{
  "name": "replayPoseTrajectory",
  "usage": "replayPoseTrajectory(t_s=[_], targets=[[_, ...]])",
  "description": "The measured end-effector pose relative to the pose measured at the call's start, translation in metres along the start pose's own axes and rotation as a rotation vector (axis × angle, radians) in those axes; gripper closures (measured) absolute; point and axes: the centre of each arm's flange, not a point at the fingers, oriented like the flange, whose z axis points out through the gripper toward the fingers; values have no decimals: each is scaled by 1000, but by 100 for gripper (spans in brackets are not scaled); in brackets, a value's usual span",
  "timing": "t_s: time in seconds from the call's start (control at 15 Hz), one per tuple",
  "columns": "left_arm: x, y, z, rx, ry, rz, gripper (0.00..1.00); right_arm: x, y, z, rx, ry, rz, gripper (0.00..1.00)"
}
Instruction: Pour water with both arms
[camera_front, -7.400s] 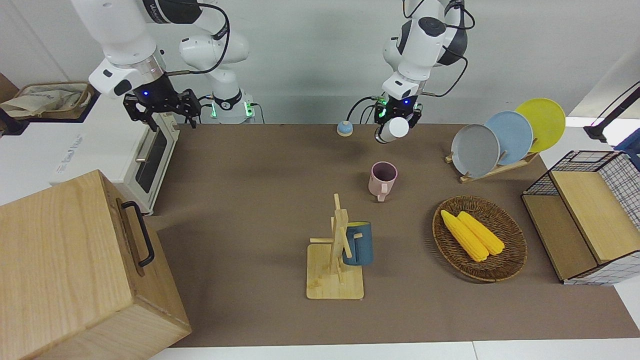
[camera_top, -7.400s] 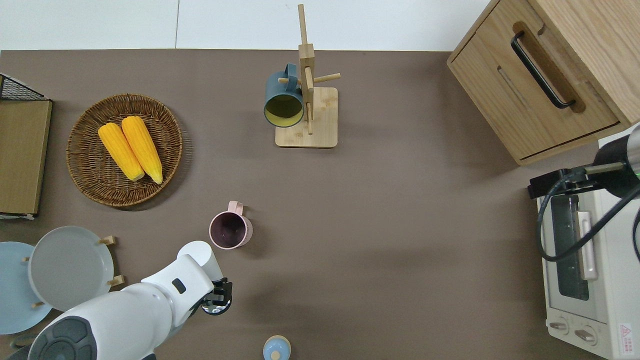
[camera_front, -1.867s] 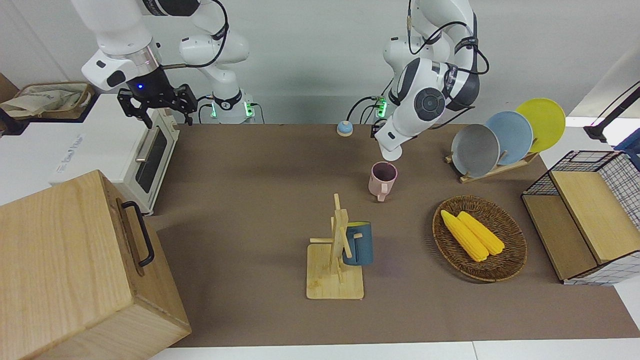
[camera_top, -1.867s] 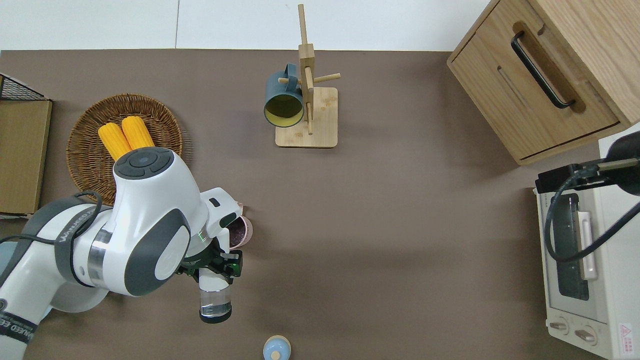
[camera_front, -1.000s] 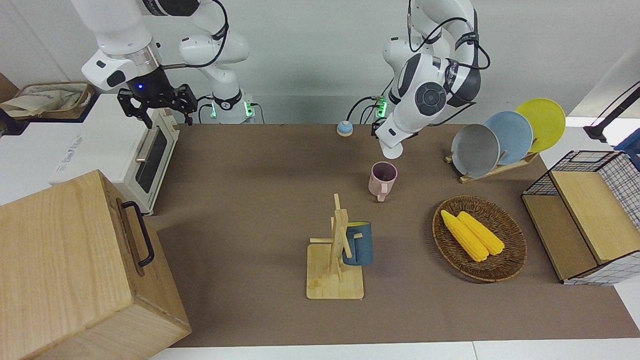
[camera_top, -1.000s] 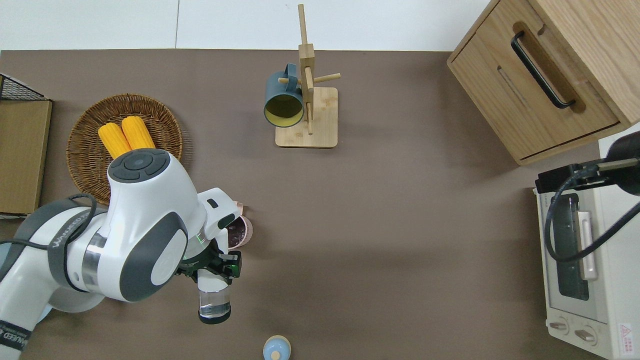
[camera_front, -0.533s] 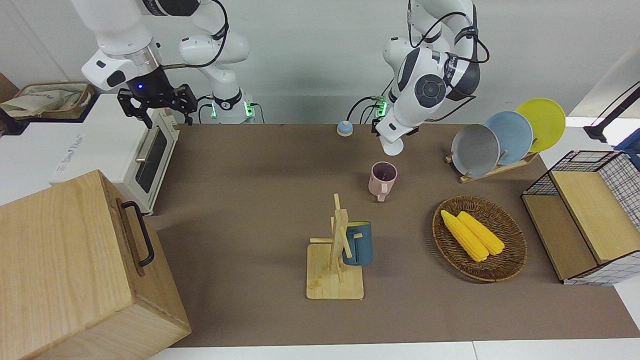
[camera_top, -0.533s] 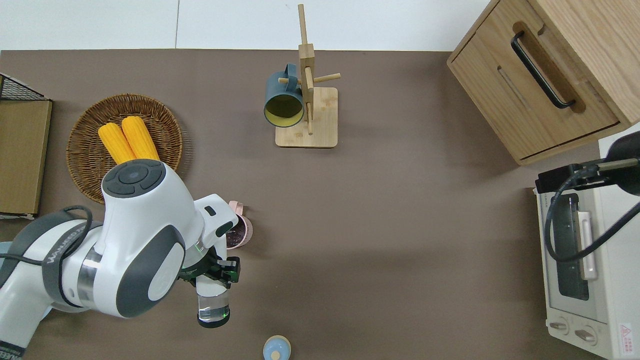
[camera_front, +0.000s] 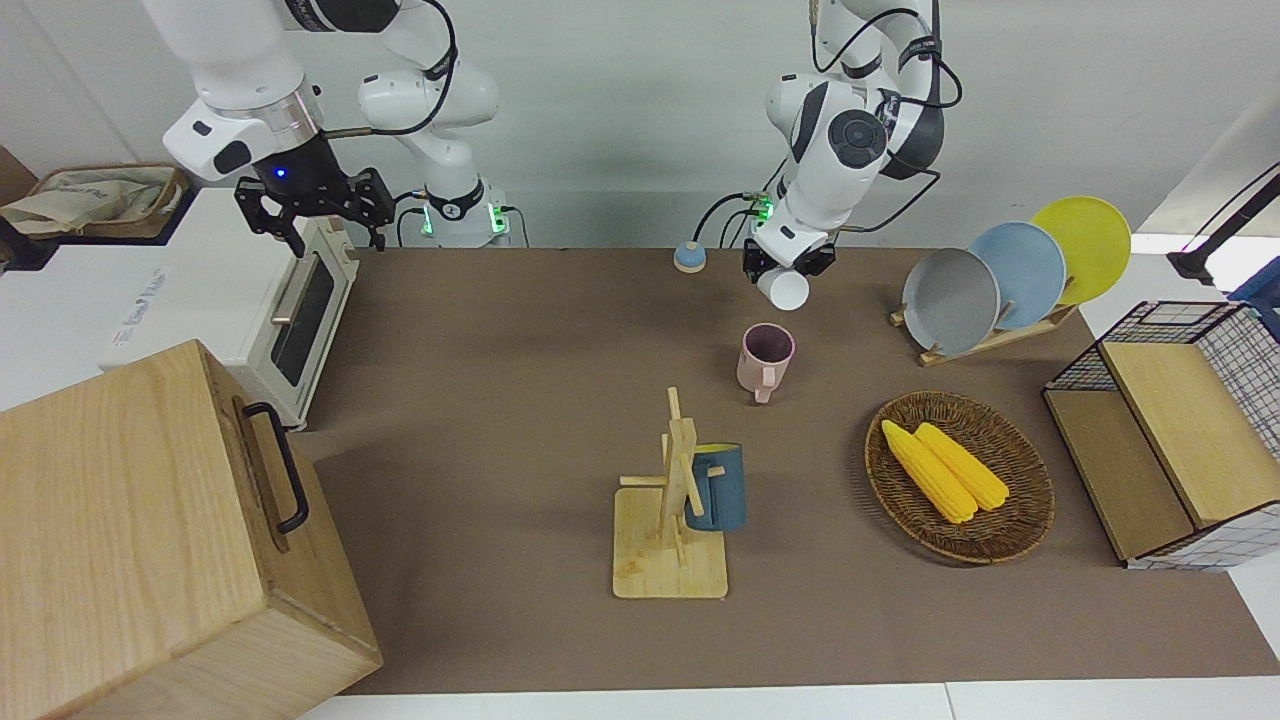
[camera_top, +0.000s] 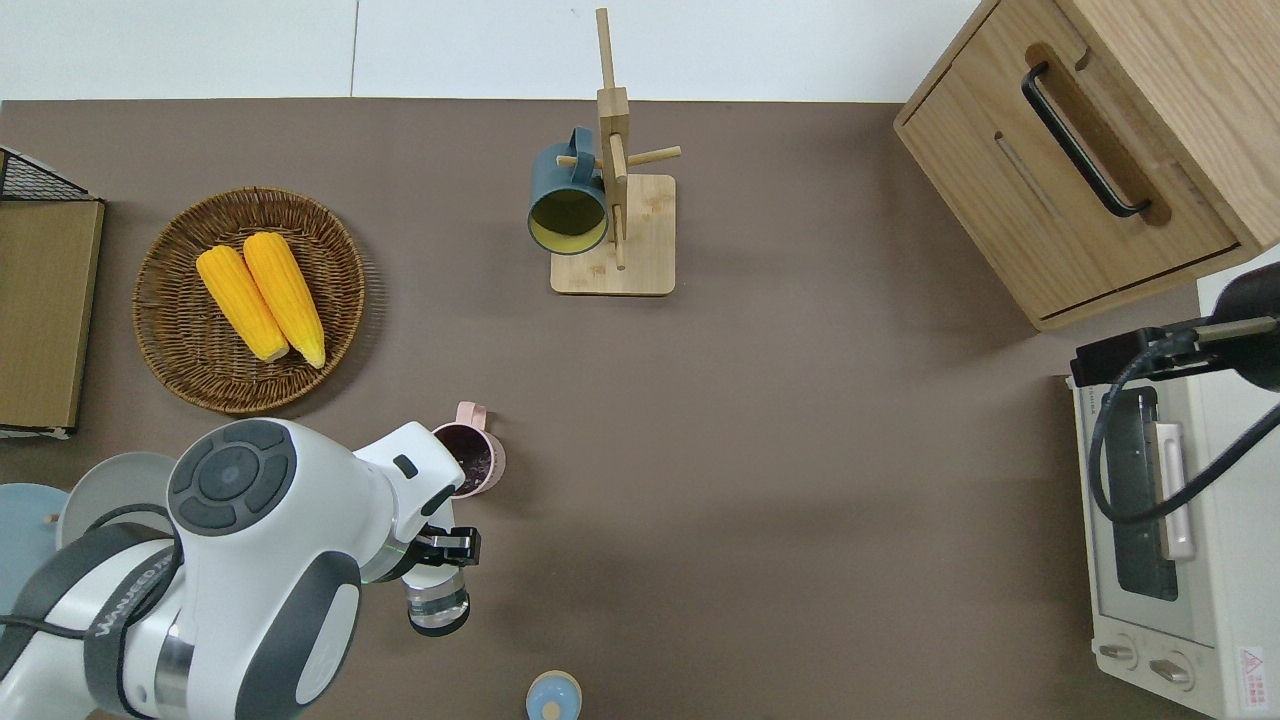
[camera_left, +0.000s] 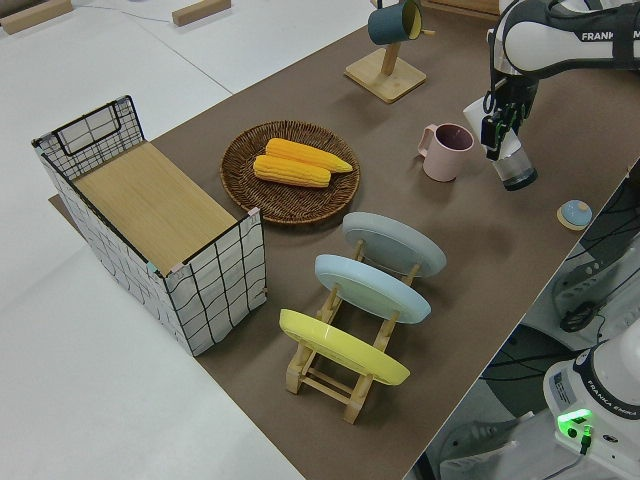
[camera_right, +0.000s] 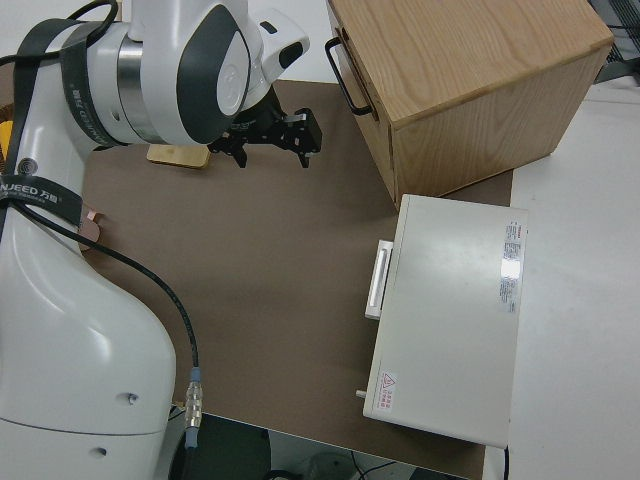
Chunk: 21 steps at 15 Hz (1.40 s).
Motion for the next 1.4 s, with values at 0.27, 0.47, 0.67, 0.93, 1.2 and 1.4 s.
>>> replayPoseTrajectory(t_s=[0.27,0.47,0.67,0.93,1.2,1.4], targets=[[0,5,-7,-17,84,4,37,0,0,0,0,0,0,0],[-1,5,-8,-18,97,2,37,0,0,0,0,0,0,0],[-10,-2,-12,-18,122,-13,37,0,0,0,0,0,0,0],[-4,-34,-27,-30,198,-87,37,0,0,0,0,0,0,0],[17,-91,-47,-49,357,-205,37,0,0,0,0,0,0,0],[26,-125,-64,-44,475,-265,37,0,0,0,0,0,0,0]])
